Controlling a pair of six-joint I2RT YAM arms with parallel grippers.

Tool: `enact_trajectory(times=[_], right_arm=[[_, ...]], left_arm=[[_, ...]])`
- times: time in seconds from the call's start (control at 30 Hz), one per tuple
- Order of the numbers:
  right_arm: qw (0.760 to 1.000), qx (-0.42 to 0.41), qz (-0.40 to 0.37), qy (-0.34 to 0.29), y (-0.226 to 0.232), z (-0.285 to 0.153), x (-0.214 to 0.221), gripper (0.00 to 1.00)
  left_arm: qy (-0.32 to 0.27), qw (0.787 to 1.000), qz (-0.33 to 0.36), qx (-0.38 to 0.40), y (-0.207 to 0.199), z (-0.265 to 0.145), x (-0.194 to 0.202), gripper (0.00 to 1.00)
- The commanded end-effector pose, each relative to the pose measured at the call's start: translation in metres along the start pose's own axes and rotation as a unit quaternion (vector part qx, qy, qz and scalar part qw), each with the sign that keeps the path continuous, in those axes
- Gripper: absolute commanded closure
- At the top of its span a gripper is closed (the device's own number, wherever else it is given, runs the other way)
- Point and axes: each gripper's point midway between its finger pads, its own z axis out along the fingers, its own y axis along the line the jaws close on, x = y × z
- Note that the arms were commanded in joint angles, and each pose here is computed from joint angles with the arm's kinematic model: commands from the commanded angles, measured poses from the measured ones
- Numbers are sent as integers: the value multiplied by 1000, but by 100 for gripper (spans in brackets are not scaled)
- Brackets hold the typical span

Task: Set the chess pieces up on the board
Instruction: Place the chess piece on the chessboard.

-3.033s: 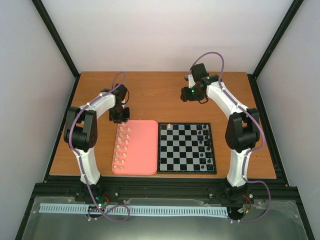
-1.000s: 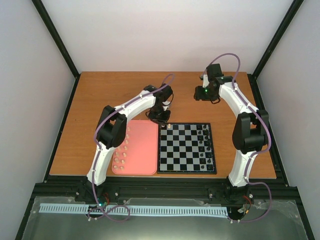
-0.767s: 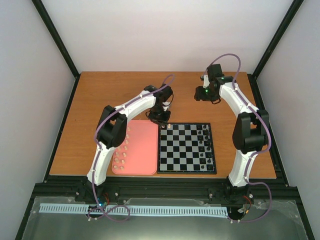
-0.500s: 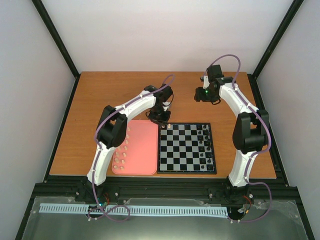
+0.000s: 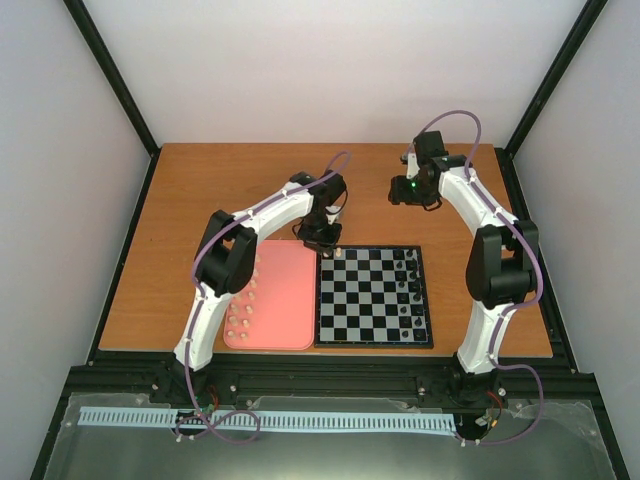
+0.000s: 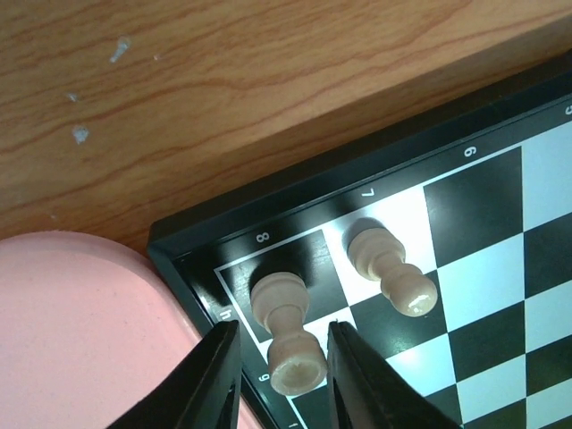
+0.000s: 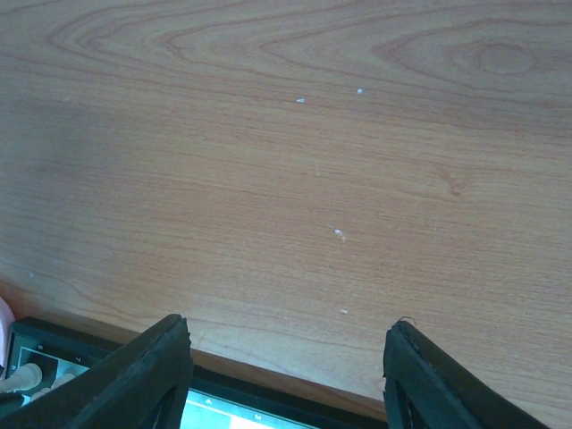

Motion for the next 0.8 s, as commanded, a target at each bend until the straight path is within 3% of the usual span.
enact_trajectory(times=[0.0,0.27,0.43,0.6,0.77], right_arm=[[1000,-2,-3,-24,0,-17,-8,40],[1000,-9,-6,-29,3,-20,-12,40],[999,-13,-10,-36,6,-26,-17,40],[999,-20,-10,-39,9,-29,-18,40],[999,-31,-8,-38,13,-29,-17,39]], left_arm=[[-13,1000,4,12,-8,-3,-10,67],[-30,999,9,17,-12,-18,-14,41],[-62,998,12,5,-13,-46,-22,32],[-98,995,-6,-20,6,-79,-31,30],[-110,989,-75,-69,72,-94,-16,38]])
